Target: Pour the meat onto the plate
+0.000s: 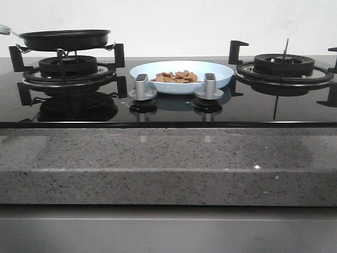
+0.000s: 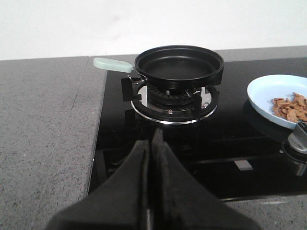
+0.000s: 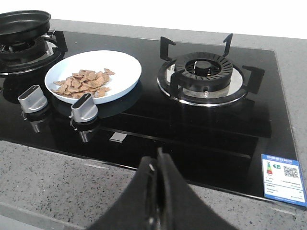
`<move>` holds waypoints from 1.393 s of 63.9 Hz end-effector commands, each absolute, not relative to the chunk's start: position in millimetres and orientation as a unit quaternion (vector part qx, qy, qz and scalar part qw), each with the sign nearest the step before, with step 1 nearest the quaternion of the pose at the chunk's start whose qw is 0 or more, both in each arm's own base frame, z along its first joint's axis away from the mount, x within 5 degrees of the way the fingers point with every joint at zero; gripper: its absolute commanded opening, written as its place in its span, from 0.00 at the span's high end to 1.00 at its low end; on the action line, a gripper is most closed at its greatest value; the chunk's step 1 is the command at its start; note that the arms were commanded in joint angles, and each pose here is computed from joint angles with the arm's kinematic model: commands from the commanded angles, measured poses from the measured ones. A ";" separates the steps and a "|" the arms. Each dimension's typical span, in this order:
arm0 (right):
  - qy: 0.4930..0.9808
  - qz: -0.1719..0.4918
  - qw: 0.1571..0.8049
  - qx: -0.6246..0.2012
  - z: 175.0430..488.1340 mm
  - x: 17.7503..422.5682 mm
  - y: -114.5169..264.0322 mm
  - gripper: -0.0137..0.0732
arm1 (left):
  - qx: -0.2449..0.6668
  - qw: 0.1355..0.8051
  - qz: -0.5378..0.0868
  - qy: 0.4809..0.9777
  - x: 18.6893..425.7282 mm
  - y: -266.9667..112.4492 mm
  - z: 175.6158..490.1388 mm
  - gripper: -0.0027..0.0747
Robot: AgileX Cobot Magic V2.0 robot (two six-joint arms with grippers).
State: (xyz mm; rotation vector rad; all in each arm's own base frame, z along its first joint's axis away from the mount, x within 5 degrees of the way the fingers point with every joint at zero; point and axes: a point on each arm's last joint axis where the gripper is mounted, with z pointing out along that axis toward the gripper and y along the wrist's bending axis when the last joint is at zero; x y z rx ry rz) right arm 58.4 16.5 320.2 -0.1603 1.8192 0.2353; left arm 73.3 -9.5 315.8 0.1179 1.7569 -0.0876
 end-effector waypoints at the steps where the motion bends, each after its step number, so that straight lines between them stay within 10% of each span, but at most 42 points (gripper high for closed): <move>1: 0.754 0.095 0.646 -0.069 334.8 59.4 15.4 0.91 | 0.048 0.688 -0.045 0.722 59.0 -8.0 316.2 0.99; 40: 0.755 0.095 0.646 -0.069 334.7 59.6 15.4 0.91 | -0.015 0.723 -0.018 0.690 55.0 -0.3 207.0 0.99; 89: 0.755 0.095 0.646 -0.069 334.7 59.6 15.4 0.91 | -0.019 0.726 -0.022 0.687 55.2 -0.3 207.2 0.99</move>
